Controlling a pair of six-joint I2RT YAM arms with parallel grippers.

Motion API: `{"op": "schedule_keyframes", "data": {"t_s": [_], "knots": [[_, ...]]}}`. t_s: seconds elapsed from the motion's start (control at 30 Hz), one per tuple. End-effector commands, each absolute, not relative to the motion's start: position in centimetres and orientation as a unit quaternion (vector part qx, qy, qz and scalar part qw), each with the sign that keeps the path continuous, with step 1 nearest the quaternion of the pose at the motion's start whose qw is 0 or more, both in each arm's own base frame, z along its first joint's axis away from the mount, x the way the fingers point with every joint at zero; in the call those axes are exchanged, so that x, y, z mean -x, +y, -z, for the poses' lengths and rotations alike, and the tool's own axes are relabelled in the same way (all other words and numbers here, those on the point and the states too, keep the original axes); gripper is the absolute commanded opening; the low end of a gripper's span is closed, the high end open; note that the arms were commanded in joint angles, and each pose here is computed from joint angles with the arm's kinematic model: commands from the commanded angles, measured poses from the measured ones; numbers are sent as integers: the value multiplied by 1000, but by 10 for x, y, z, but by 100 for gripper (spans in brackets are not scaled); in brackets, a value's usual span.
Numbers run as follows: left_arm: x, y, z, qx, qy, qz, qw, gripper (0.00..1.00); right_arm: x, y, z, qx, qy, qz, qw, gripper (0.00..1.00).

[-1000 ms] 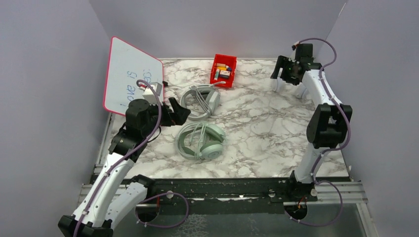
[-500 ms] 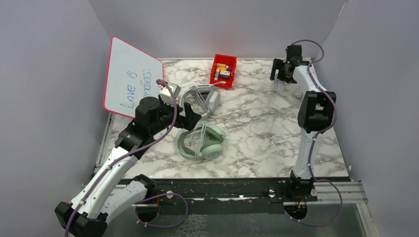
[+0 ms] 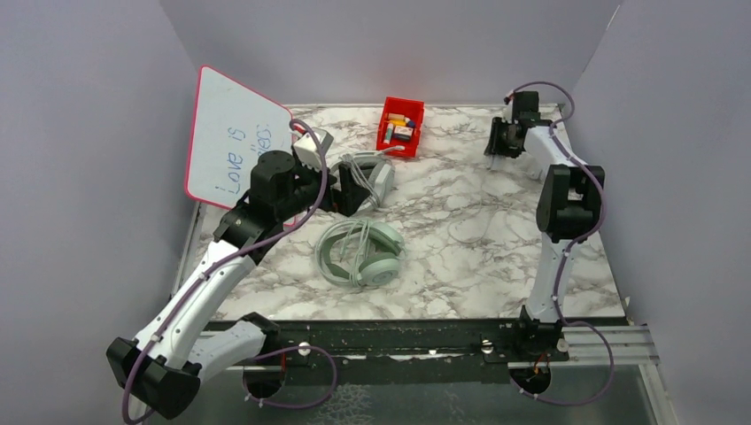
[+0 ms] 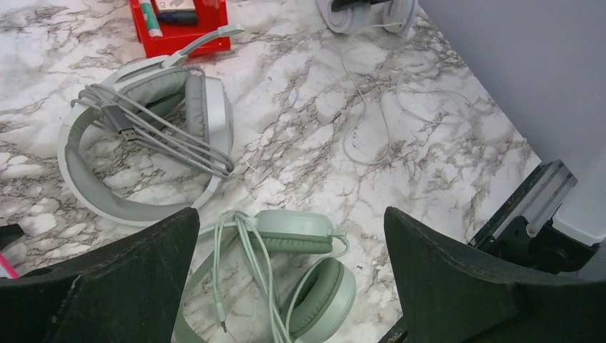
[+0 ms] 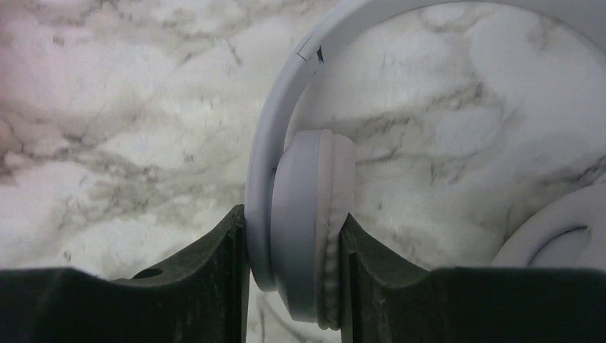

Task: Wrap the headphones
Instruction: Pick up the headphones from the center of the board.

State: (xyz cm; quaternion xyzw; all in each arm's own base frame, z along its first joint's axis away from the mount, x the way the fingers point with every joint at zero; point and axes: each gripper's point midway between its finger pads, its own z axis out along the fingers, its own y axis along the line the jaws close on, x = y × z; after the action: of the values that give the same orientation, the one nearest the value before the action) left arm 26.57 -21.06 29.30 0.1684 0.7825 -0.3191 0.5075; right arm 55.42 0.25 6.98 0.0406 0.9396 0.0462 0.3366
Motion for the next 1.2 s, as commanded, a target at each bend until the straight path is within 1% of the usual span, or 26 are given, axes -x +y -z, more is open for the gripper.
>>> {"op": "schedule_keyframes", "data": {"t_s": [0.0,0.1,0.17,0.27,0.33,0.43,0.5,0.57,0.73,0.8,0.83,0.87,1.03,1.1,1.17], "knots": [[-272,-220,-319,-171,771,334,514,98,-511,40,-121,-4,933,-75,352,16],[-281,-226,-338,-173,764,338,522,98,-462,84,-156,67,918,-101,377,8],[-289,-227,-349,-168,762,335,528,98,-428,107,-176,130,904,-90,398,1],[-301,-234,-365,-165,758,345,529,98,-380,127,-210,215,867,-87,442,0],[-310,-240,-374,-166,754,353,528,98,-352,142,-245,274,821,-118,487,0],[-330,-236,-382,-143,757,363,524,98,-290,185,-293,419,698,-186,550,0],[-342,-224,-384,-116,758,390,510,98,-243,206,-306,513,608,-231,560,0],[-342,-216,-389,-111,744,439,491,98,-209,214,-313,570,544,-262,558,0],[-308,-244,-400,-181,688,555,431,99,-190,227,-306,618,526,-270,518,0],[-299,-247,-399,-186,684,567,419,99,-191,234,-298,631,533,-262,499,0],[-295,-249,-396,-193,686,561,421,98,-191,237,-295,635,534,-262,492,0],[-289,-267,-354,-196,735,499,415,98,-190,246,-292,642,527,-273,486,0],[-309,-263,-303,-154,799,420,402,99,-184,250,-284,651,524,-274,476,0],[-313,-267,-296,-144,807,419,391,98,-184,250,-284,653,524,-268,477,0],[-310,-281,-292,-156,809,426,373,93,-186,250,-284,653,526,-260,479,0]]}}
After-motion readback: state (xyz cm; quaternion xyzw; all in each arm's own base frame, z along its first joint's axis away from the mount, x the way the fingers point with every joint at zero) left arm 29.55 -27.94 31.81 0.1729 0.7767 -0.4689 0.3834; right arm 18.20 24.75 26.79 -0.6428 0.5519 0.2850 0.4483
